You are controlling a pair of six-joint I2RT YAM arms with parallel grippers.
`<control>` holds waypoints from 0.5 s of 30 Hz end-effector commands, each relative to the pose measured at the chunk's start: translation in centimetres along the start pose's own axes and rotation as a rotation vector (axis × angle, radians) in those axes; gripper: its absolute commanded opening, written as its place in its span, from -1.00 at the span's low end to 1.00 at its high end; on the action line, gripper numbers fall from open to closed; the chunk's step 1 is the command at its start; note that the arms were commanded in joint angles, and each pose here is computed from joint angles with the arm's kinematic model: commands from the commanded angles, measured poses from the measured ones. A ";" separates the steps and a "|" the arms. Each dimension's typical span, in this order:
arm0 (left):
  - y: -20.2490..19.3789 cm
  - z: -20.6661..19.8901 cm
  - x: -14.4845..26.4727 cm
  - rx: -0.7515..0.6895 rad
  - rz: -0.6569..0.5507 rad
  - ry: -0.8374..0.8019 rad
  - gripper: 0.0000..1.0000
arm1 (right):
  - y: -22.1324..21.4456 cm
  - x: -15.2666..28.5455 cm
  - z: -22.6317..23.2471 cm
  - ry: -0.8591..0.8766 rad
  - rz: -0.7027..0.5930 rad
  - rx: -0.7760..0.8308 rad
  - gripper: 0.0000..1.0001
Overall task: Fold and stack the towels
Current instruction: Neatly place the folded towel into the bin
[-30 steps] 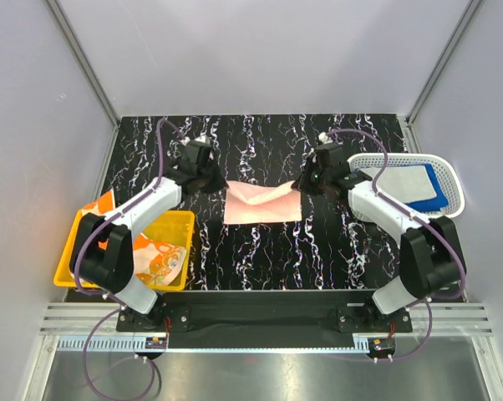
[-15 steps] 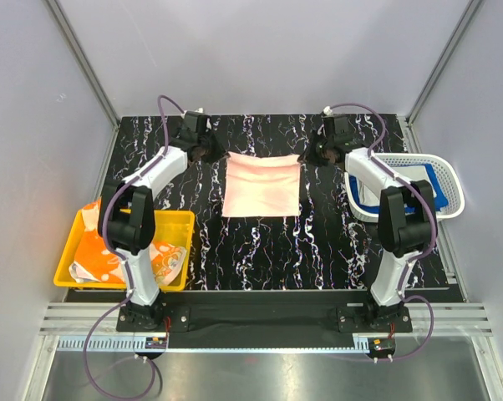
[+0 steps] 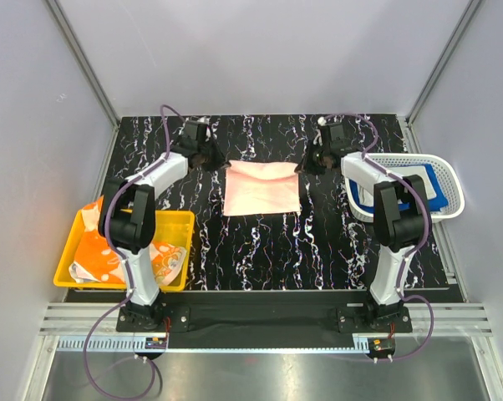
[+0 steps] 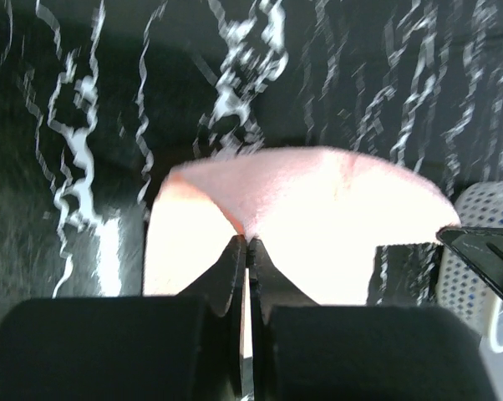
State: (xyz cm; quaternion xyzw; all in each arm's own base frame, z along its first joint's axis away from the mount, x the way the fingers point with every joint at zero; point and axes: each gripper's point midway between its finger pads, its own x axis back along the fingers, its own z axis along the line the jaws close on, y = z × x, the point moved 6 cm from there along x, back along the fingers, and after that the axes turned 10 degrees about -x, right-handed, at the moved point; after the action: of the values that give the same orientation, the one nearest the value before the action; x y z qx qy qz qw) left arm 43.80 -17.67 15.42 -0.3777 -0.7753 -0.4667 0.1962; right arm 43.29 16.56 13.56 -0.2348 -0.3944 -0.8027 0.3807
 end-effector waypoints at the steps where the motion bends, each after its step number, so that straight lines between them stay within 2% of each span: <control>1: 0.1 -0.6 1.7 0.000 -0.032 -0.056 -1.00 | -0.3 1.3 0.6 0.052 -0.006 -0.010 -1.00; 8: -3.9 0.5 2.9 -0.004 0.022 -0.054 -1.00 | -3.2 2.1 -1.0 0.050 0.024 -0.055 -1.00; 15: -5.8 1.1 3.7 -0.008 0.035 -0.041 -1.00 | -4.6 3.1 -1.6 0.050 0.029 -0.073 -1.00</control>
State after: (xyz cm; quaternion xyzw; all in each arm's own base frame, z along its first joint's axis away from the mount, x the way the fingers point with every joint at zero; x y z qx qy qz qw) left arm 36.73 -16.59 11.52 -0.4171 -0.7535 -0.4497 0.2367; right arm 37.30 15.63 9.81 -0.2816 -0.3528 -0.7944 0.4064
